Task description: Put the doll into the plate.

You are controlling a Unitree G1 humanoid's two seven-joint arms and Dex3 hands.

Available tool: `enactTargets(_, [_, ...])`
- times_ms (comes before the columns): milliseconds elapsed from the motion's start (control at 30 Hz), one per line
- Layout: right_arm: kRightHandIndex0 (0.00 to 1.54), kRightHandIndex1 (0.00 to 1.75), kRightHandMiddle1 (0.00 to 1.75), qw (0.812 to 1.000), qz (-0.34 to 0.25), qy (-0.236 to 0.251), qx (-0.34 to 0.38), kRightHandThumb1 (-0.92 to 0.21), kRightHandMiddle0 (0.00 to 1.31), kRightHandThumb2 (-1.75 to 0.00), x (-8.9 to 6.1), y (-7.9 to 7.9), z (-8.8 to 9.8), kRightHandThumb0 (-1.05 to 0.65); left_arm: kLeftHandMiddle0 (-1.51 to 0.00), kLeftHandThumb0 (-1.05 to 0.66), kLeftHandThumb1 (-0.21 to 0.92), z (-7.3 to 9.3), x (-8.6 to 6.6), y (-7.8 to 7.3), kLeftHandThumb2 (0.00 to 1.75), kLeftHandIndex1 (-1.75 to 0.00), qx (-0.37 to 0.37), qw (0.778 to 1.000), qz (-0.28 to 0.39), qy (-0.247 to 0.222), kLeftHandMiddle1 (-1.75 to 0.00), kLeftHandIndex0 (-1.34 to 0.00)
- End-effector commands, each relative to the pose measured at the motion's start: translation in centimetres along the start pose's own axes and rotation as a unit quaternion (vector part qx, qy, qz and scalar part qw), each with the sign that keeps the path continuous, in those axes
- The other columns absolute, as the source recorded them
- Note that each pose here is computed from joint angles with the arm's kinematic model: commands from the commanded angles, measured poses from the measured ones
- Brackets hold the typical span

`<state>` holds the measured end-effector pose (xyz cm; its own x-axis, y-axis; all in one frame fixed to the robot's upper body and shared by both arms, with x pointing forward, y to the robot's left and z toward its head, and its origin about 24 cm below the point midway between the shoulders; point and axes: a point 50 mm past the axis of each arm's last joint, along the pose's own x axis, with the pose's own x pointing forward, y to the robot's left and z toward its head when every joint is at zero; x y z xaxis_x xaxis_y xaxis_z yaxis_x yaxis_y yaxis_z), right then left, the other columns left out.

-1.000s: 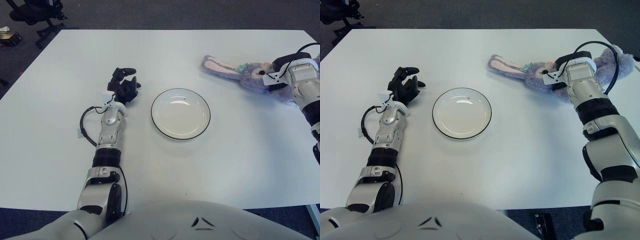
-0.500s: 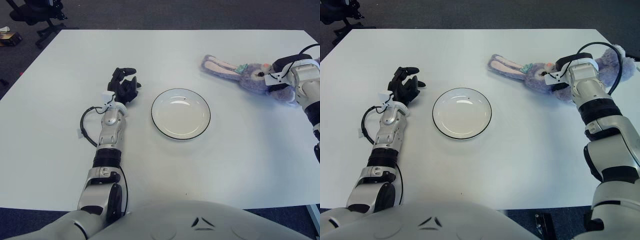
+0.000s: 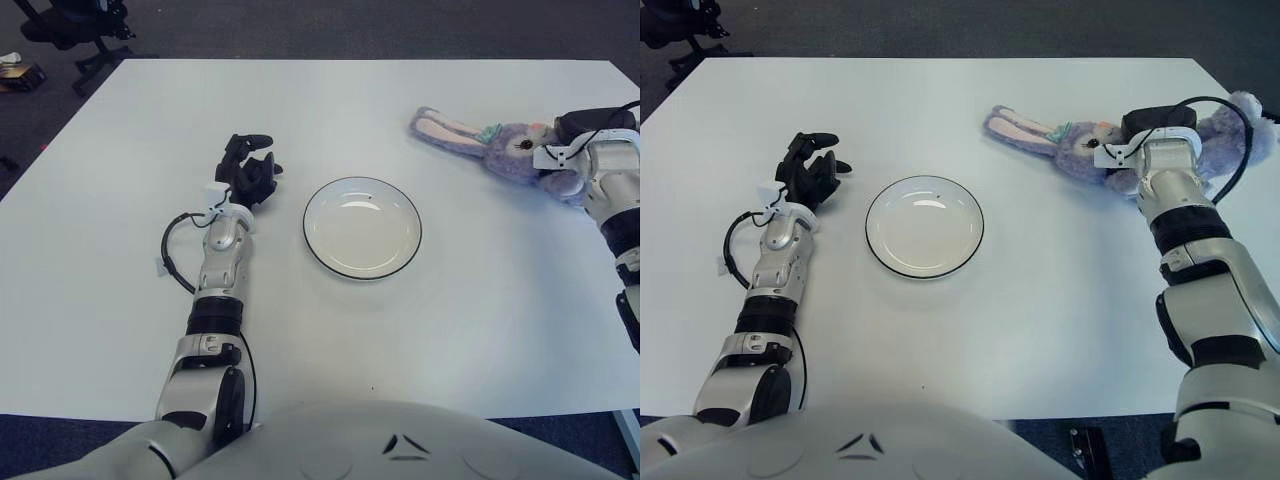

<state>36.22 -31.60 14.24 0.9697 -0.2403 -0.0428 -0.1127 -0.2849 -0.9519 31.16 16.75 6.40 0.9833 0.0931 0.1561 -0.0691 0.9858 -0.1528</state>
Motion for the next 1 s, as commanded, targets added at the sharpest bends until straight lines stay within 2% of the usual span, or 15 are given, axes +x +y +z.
enactTargets(0, [0.79,1.75,1.74,1.000,0.014,-0.008,0.020,-0.46,0.49,-1.12,-0.3,1.3,-0.2,-0.42,-0.58,-0.01,0.68,-1.4,-1.0,0.4,0.68,-1.38,0.001,1.000,0.008,0.022,-1.53,-0.40])
enactTargets(267, [0.78,1.75,1.75,0.999,0.001,-0.027,0.042,-0.48,0.48,-1.10,-0.4,1.3,-0.3,-0.41,-0.58,-0.01,0.68,-1.4,-1.0,0.3,0.68,-1.37,0.001,1.000,0.007,0.022,-1.53,-0.40])
enactTargets(600, [0.77,1.75,1.75,0.992,-0.058,-0.075,0.083,-0.48,0.47,-1.10,-1.1,0.7,-0.1,-0.41,-0.58,-0.01,0.68,-1.5,-0.9,0.3,0.67,-1.37,0.001,1.000,0.006,0.021,-1.52,-0.40])
enactTargets(667, [0.77,1.75,1.75,0.983,-0.102,-0.118,0.101,-0.48,0.47,-1.10,-1.7,-0.8,0.3,-0.41,-0.58,-0.01,0.68,-1.5,-0.9,0.3,0.67,-1.37,0.000,1.000,0.005,0.021,-1.52,-0.40])
enactTargets(733, [0.77,1.75,1.75,0.978,-0.118,-0.135,0.108,-0.48,0.47,-1.10,-2.0,-1.3,0.4,-0.41,-0.58,-0.01,0.68,-1.5,-0.9,0.3,0.67,-1.37,0.000,1.000,0.005,0.021,-1.52,-0.40])
enactTargets(833, [0.78,1.75,1.75,0.967,-0.148,-0.173,0.117,-0.48,0.47,-1.10,-2.8,-3.5,1.3,-0.41,-0.58,-0.01,0.68,-1.5,-0.9,0.3,0.67,-1.37,-0.001,1.000,0.005,0.021,-1.52,-0.40])
enactTargets(900, [0.78,1.75,1.75,0.964,-0.154,-0.182,0.118,-0.48,0.47,-1.10,-3.1,-4.5,1.9,-0.41,-0.58,-0.01,0.68,-1.5,-0.9,0.3,0.67,-1.37,-0.001,1.000,0.005,0.021,-1.52,-0.40])
enactTargets(967, [0.78,1.75,1.75,0.964,-0.154,-0.183,0.119,-0.48,0.48,-1.11,-3.2,-4.8,2.0,-0.41,-0.58,-0.01,0.68,-1.5,-0.9,0.2,0.67,-1.37,-0.001,1.000,0.005,0.021,-1.52,-0.41])
